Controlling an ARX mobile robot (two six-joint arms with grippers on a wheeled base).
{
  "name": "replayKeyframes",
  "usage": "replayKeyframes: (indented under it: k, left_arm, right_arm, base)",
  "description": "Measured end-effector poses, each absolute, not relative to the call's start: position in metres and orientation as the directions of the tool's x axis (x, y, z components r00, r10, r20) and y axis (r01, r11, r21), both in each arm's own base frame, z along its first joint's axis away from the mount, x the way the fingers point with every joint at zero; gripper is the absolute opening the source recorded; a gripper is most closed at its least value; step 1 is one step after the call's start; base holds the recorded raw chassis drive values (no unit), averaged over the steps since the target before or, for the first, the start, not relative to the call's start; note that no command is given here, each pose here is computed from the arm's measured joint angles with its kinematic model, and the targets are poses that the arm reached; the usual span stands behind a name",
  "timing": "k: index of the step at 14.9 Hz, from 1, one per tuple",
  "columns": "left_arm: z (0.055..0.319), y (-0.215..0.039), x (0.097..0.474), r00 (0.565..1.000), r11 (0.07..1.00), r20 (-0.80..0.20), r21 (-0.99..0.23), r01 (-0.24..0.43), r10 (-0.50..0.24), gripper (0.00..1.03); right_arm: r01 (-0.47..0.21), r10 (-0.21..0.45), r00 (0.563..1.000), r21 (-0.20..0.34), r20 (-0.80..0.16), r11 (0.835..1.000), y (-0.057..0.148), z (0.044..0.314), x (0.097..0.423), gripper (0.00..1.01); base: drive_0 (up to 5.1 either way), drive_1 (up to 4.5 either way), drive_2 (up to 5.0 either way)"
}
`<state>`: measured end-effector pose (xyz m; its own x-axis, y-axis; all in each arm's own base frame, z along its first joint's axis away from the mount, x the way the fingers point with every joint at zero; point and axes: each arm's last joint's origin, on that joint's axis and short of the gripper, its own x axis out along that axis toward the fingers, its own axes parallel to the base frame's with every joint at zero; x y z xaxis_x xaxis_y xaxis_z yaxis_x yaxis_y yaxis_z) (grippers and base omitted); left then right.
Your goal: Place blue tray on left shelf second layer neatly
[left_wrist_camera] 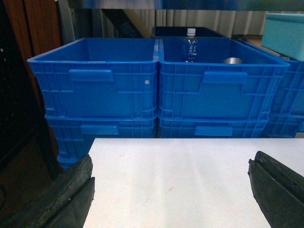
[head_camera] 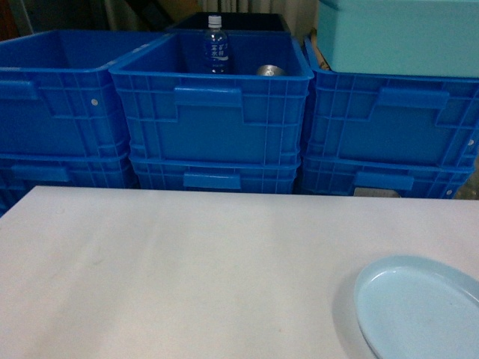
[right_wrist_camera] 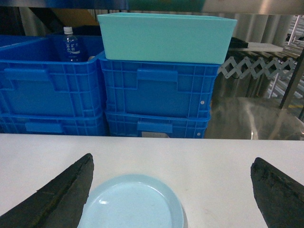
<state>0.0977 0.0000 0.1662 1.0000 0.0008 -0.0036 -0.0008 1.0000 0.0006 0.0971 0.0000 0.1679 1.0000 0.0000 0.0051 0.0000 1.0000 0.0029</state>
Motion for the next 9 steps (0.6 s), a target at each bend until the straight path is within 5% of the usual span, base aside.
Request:
replayKeyframes:
  k: [9]
  left_arm:
    - [0.1662, 0.0, 0.0977, 1.0, 1.0, -0.004, 0.001, 0.0, 0.0, 0.98]
  right_arm:
    - [-0.013, 0.013, 1.0, 0.002, -0.004, 1.0, 0.0023, 0.1672, 0.0978, 0.98]
  base:
    - [0.0, 0.0, 0.0]
